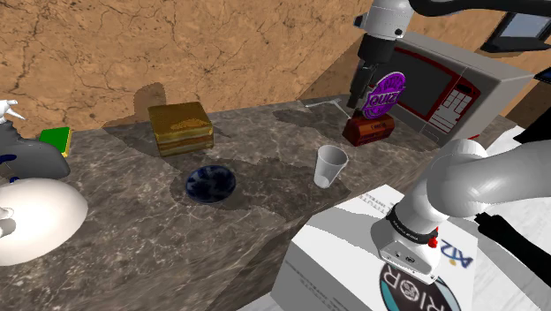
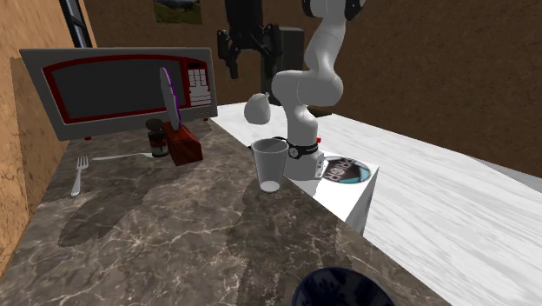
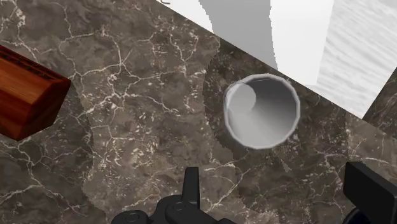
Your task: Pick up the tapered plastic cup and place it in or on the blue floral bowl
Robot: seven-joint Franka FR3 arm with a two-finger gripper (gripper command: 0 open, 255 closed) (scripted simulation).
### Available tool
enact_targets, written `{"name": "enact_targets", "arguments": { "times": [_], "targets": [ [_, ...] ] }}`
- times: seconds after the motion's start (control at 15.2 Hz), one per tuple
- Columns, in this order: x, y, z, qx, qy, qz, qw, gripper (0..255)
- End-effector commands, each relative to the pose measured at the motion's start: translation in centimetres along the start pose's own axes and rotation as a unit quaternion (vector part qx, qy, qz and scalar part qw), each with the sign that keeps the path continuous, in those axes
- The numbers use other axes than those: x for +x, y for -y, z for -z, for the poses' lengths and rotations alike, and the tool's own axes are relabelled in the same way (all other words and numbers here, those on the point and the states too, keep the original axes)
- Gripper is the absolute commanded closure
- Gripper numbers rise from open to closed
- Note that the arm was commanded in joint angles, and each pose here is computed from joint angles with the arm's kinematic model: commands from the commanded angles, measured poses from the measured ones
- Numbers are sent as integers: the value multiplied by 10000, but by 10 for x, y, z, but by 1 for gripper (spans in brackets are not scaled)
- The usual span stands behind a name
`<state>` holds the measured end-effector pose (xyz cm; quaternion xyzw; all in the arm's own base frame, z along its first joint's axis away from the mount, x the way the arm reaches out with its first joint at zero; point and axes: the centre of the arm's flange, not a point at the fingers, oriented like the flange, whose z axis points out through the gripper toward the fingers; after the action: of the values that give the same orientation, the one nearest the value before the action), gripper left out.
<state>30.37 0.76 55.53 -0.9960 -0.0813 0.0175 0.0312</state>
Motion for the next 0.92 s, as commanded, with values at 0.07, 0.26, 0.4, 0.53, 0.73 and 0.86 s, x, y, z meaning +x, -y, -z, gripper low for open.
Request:
{"name": "enact_targets", "arguments": {
  "times": [0.07,0.26,0.4,0.53,0.73,0.86],
  "targets": [
    [-2,-2,-13,22,-22,-18,10000,0],
    [-7,-7,-53,89,-90,-71,9999,0],
    [-10,-10,-79,134,-135,-106,9998,0],
    [-13,-13,-105,179,-180,-141,9996,0],
    [-17,-17,-145,245,-247,-194,9992,0],
    [-17,-18,-160,262,-263,-207,9991,0]
  ]
}}
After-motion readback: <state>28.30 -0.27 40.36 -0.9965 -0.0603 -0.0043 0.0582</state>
